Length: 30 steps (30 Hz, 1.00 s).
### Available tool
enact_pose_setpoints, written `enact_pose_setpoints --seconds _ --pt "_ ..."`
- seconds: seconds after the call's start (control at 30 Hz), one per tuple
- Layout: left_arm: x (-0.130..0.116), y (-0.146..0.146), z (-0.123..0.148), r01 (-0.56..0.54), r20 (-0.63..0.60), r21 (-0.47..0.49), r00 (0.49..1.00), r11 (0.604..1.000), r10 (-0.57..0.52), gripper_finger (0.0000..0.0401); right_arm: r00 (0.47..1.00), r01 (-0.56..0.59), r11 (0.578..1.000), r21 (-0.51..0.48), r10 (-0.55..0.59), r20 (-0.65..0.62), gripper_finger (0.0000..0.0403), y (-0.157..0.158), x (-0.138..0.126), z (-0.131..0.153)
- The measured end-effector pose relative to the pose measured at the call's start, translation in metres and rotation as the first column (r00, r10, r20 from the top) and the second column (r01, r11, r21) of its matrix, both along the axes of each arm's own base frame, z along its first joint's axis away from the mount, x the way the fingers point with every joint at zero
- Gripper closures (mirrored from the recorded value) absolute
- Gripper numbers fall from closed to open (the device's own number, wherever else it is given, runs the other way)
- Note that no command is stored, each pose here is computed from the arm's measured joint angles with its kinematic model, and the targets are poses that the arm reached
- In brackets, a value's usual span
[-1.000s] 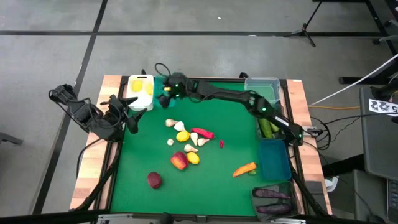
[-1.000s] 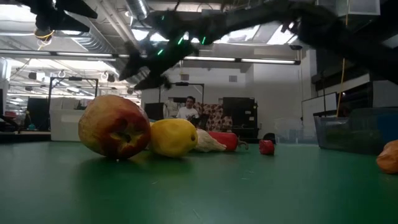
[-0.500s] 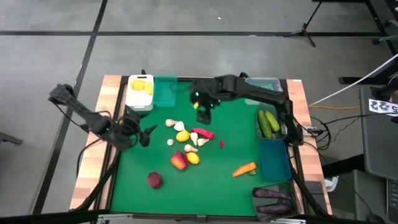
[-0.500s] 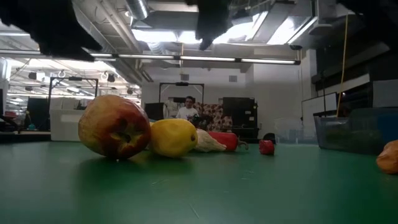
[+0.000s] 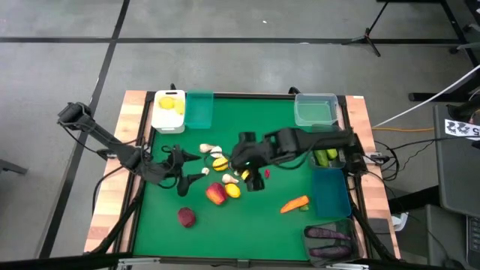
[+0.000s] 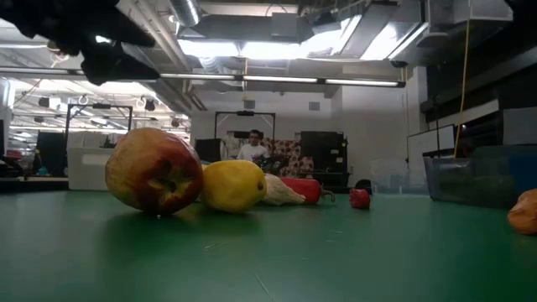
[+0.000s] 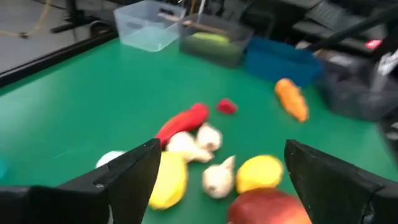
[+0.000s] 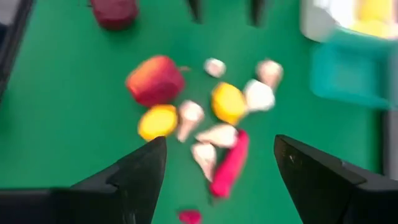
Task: Sort produce into baskets
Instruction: Put the yellow lemon into the white bin
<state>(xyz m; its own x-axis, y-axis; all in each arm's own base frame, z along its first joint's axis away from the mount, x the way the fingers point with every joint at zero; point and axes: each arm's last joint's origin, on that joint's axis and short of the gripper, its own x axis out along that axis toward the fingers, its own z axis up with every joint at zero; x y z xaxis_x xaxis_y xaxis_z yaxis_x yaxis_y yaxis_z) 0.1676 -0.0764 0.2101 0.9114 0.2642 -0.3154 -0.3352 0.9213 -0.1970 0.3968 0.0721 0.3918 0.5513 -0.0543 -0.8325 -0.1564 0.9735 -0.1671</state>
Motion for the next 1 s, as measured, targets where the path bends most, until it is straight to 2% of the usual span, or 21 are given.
enact_pose_setpoints --seconds 0.2,0.37,0.5,0.6,0.7,0.77,0.87,1.0 --pt "0.001 -0.002 0.005 0.018 0.044 -0.018 0.999 1.000 -0.018 0.0066 0.992 0.108 0.994 0.015 -0.109 0.058 0.0107 -0.015 -0.067 0.056" --pt "0.001 -0.002 0.005 0.017 0.045 -0.021 0.999 1.000 -0.016 0.0066 0.957 0.244 0.970 -0.002 -0.240 0.161 0.0107 -0.018 -0.143 0.098" --pt "0.001 -0.002 0.005 0.018 0.044 -0.016 0.999 1.000 -0.017 0.0066 0.907 0.301 0.953 0.030 -0.296 0.298 0.0107 -0.013 -0.191 0.108" --pt "0.002 -0.002 0.006 0.019 0.050 -0.007 0.999 1.000 -0.018 0.0066 0.870 0.352 0.936 0.029 -0.338 0.359 0.0107 -0.008 -0.211 0.087" --pt "0.002 -0.002 0.006 0.020 0.049 0.000 0.999 1.000 -0.020 0.0066 0.842 0.389 0.921 0.023 -0.366 0.398 0.0107 -0.006 -0.218 0.046" --pt "0.002 -0.002 0.006 0.021 0.049 0.001 0.999 1.000 -0.021 0.0066 0.819 0.393 0.917 0.064 -0.381 0.428 0.0107 -0.005 -0.215 0.011" --pt "0.002 -0.002 0.006 0.019 0.051 -0.005 0.999 1.000 -0.018 0.0066 0.792 0.341 0.934 0.110 -0.349 0.500 0.0107 0.000 -0.204 -0.043" --pt "0.002 -0.002 0.006 0.019 0.051 -0.004 0.999 1.000 -0.019 0.0066 0.693 0.261 0.949 0.177 -0.312 0.650 0.0107 0.005 -0.185 -0.096"
